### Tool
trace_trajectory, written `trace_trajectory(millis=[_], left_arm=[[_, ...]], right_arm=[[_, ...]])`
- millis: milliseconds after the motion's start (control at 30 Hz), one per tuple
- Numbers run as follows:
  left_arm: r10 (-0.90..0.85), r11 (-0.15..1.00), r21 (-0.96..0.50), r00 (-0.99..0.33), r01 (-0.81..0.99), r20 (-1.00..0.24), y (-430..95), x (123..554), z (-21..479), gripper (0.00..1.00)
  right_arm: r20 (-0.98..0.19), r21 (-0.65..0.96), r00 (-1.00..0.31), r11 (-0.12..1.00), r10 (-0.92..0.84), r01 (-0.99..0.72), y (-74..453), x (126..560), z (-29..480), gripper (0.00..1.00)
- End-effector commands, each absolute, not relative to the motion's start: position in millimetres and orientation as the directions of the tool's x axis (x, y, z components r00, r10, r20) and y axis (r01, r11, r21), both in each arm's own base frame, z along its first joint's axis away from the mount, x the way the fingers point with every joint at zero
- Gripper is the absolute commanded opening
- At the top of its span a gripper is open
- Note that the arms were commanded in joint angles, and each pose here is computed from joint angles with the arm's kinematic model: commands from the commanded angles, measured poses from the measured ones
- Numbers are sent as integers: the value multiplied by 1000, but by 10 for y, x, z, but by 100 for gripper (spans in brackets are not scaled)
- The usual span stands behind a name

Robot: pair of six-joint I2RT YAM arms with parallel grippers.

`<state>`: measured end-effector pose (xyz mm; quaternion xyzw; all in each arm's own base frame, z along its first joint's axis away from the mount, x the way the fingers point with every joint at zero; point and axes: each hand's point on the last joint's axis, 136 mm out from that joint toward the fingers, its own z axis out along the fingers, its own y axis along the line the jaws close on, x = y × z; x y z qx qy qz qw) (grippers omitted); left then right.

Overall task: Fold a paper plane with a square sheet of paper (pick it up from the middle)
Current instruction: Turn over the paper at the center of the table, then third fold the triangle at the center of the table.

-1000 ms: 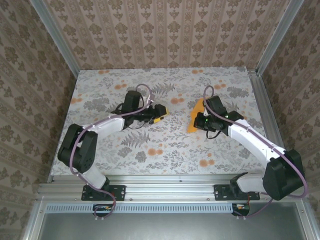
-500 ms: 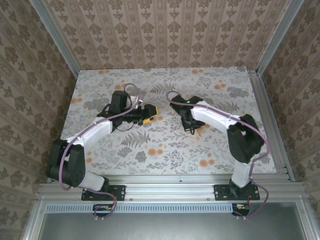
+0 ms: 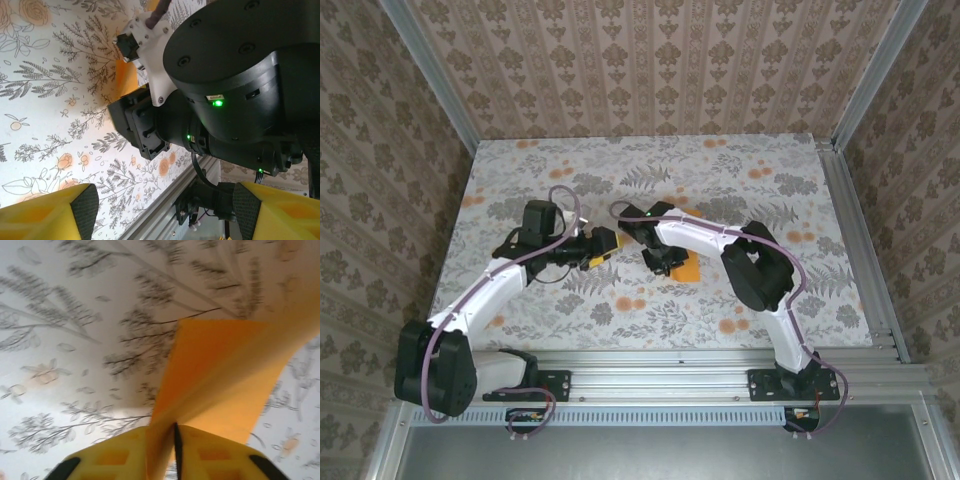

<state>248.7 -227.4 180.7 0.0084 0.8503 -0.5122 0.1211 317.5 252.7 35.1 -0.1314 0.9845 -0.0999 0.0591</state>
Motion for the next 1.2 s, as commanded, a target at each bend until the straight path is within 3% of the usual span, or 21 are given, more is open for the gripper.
trace_trajectory(millis=[0, 200, 333, 467, 833, 1167], left_arm=[[-77, 474, -868, -974, 151, -212, -2235, 2362, 1808, 74], [-76, 480, -863, -973, 156, -219, -2215, 2327, 1821, 74], [-74, 478, -864, -973, 157, -218, -2223, 2340, 1807, 73], [-68, 483, -860, -973, 162, -222, -2267, 2385, 1776, 71], [66, 581, -772, -961, 257, -270, -2813, 2674, 1422, 53], [156, 637, -710, -952, 300, -263, -3155, 3001, 947, 39]], right_arm=[[-101, -84, -966, 969, -238, -230, 2754, 3149, 340, 28], [-187, 56, -960, 974, -208, -222, 2917, 3187, 577, 34], [-243, 182, -959, 965, -144, -191, 2864, 3195, 815, 42], [-266, 301, -962, 942, -67, -149, 2681, 3143, 1001, 43], [-216, 419, -970, 908, 108, 8, 1996, 2997, 889, 48], [-153, 522, -973, 851, 170, 67, 1959, 2988, 635, 50]])
